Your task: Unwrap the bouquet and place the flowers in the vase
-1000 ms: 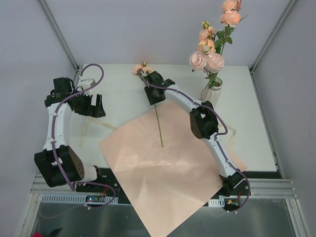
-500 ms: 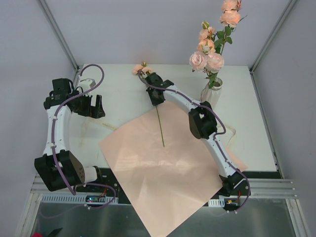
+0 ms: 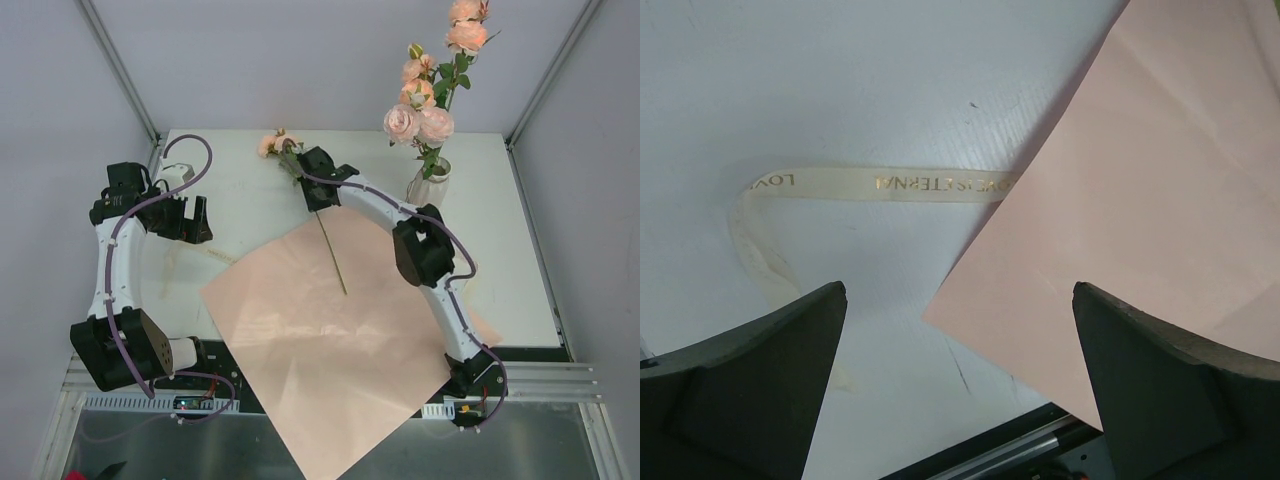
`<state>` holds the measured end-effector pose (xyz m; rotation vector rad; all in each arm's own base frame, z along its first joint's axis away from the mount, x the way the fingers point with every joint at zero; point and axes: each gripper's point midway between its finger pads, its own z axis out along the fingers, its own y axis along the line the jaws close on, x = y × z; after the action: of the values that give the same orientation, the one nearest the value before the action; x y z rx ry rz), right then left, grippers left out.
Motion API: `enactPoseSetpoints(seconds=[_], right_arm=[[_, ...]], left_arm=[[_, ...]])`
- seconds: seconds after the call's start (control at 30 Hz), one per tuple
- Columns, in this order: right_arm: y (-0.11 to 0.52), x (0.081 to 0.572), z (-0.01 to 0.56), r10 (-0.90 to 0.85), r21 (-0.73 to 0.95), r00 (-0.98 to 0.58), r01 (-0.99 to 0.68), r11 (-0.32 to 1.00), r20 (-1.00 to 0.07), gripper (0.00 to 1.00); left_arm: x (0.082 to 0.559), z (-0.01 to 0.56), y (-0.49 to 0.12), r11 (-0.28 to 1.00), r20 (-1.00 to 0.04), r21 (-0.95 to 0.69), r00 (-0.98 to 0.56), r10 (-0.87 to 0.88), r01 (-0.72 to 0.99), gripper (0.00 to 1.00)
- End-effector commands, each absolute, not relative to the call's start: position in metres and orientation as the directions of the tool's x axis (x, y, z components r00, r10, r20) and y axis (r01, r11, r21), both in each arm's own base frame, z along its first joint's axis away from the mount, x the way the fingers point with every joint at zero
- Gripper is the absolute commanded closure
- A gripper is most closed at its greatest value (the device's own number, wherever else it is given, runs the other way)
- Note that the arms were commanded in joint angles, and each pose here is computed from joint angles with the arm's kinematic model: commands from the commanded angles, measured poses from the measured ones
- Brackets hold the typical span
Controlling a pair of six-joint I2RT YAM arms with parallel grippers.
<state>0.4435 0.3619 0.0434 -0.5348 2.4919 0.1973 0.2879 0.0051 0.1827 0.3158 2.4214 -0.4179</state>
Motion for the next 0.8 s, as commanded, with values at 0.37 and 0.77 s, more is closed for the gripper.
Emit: enactPoseSetpoints(seconds=[0.37, 0.77], right_arm=[[0.351, 0.401, 0.433, 0.130, 0.153, -0.083, -0.635, 0.757, -0.988, 0.99], [0.197, 0.309, 0.622, 0.295, 0.011, 0.508, -0.489, 0.872, -0.809, 0.99]], left_arm=[[0.287, 0.200, 0.007, 0.925, -0.675, -0.232, -0.735, 0.071, 0.302, 0.04], [0.297, 0.210, 0.006, 0.916, -0.690, -0.244, -0.721, 0.066, 0.318, 0.04]])
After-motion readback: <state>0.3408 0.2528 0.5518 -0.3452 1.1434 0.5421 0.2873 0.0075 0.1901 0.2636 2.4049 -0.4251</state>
